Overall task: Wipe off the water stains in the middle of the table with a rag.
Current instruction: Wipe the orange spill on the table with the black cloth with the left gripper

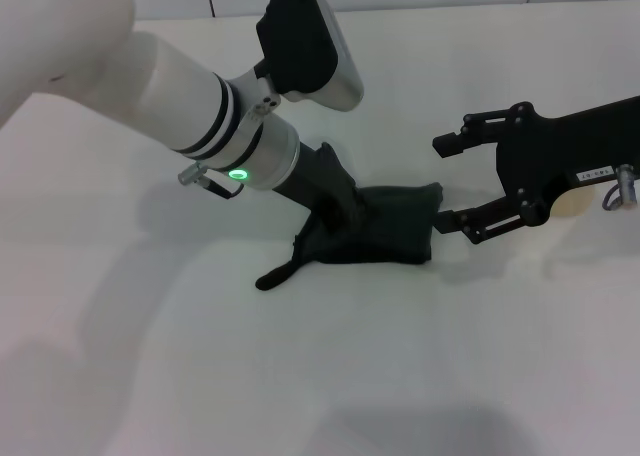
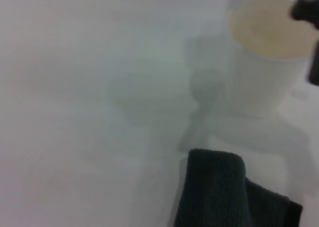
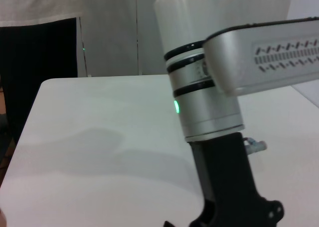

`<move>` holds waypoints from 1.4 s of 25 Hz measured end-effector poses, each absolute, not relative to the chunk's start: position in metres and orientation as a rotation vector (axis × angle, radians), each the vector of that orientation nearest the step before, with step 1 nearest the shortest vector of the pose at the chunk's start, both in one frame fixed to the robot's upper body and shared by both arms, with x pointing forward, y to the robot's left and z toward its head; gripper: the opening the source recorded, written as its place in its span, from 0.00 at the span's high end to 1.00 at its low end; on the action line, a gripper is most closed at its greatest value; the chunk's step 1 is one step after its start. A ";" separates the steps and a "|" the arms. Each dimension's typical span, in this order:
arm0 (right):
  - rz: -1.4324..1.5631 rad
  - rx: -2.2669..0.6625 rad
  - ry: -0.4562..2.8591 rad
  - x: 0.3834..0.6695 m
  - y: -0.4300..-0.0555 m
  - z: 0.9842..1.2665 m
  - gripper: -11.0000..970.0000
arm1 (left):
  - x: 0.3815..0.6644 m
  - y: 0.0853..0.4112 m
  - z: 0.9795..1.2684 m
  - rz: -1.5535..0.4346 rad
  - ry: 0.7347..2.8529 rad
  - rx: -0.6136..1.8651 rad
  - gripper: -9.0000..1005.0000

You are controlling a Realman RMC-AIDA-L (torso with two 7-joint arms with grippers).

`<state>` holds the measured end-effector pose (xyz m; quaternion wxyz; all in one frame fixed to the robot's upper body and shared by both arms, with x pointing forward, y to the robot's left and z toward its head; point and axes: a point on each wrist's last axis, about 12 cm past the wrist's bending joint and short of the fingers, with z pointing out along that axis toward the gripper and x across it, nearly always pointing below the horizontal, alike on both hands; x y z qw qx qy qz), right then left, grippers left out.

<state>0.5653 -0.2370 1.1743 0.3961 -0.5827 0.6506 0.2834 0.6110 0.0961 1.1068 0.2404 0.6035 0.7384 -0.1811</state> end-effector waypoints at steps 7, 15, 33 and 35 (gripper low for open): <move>0.726 -1.483 1.643 0.564 -0.236 1.173 0.11 | 0.625 0.103 1.107 -0.429 2.031 1.550 0.96; 0.702 -1.475 1.642 0.566 -0.239 1.174 0.11 | 0.615 0.096 1.108 -0.524 1.975 1.626 0.96; 0.624 -1.418 1.736 0.568 -0.272 1.175 0.11 | 0.581 0.094 1.112 -0.700 1.871 1.805 0.96; 0.627 -1.428 1.752 0.567 -0.273 1.174 0.11 | 0.580 0.092 1.111 -0.692 1.867 1.822 0.96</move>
